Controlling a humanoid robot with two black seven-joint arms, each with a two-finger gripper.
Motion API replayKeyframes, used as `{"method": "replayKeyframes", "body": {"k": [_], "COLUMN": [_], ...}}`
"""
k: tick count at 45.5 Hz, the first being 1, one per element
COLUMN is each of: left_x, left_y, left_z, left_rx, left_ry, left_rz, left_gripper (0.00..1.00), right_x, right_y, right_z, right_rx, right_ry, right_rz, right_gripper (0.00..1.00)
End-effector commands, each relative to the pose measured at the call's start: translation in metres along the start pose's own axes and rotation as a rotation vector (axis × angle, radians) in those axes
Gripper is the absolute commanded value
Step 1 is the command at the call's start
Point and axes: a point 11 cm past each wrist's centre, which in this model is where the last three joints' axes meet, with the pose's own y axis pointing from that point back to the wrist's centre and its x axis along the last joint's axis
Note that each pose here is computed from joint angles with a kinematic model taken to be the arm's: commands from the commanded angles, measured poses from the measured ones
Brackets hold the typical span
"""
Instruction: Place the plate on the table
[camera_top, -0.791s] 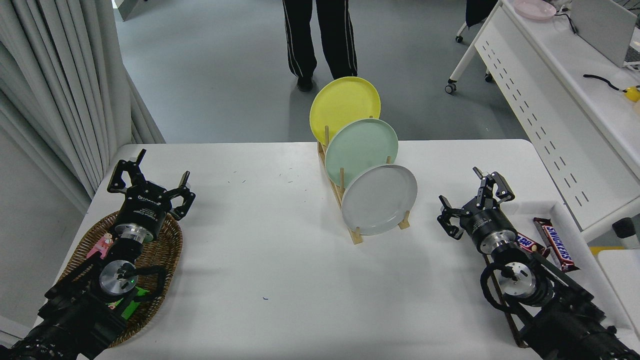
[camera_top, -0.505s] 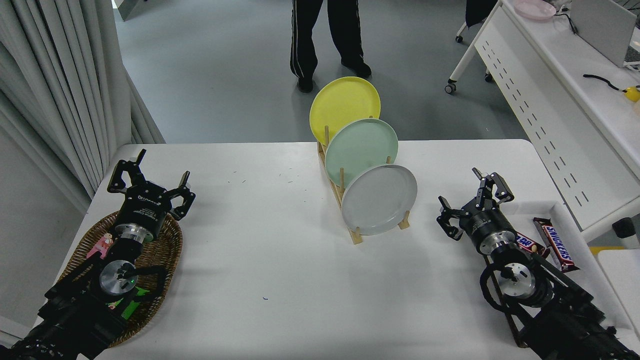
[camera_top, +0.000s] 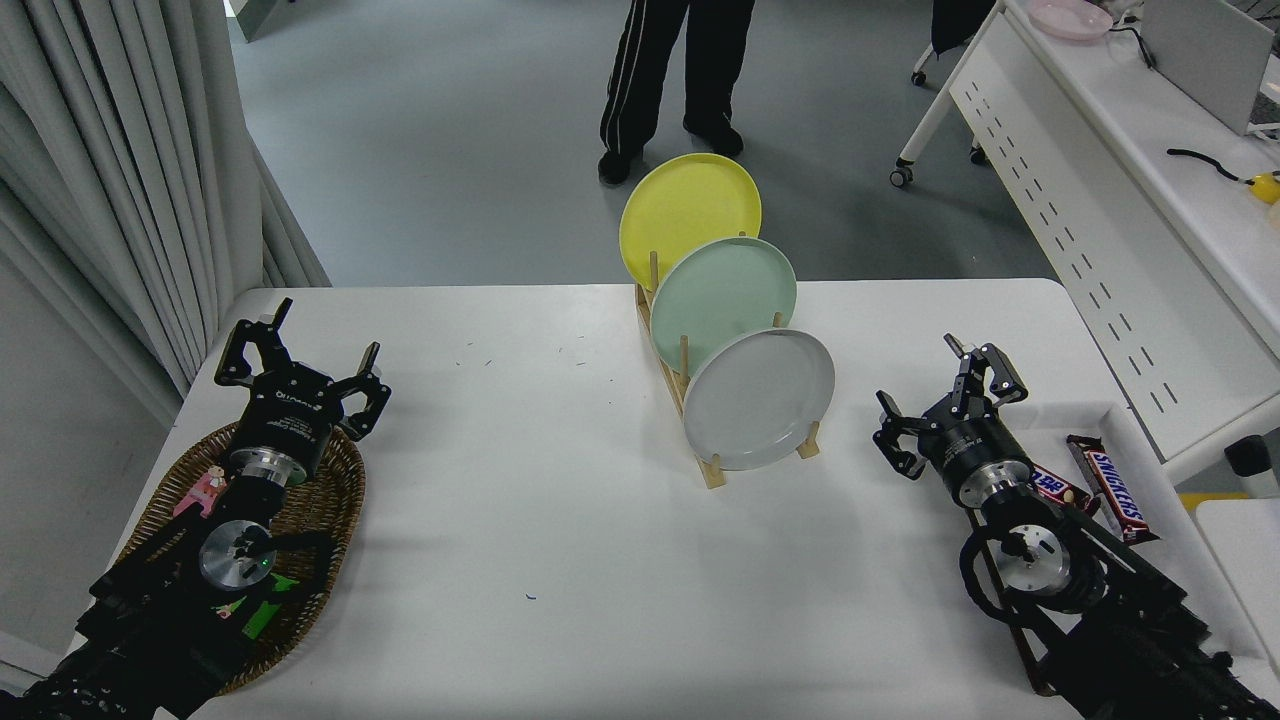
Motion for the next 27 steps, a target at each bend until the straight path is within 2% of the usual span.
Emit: {"method": "replayKeyframes", "body": {"k": [1,27], "left_x": [0.000,0.000], "left_y": [0.000,0.000], "left_z": [0.000,0.000], "left_rx": [0.000,0.000], "left_ry": [0.000,0.000], "left_rz": [0.000,0.000], "left_gripper": [1.00,1.00], "right_x": [0.001,-0.012], "right_y": [0.000,-0.006], "right_z": [0.001,-0.010], "right_rx": [-0.002,0.016], "right_ry": [0.001,0.002], "right_rz": [0.003,-0.029], "right_gripper": [1.00,1.00]}}
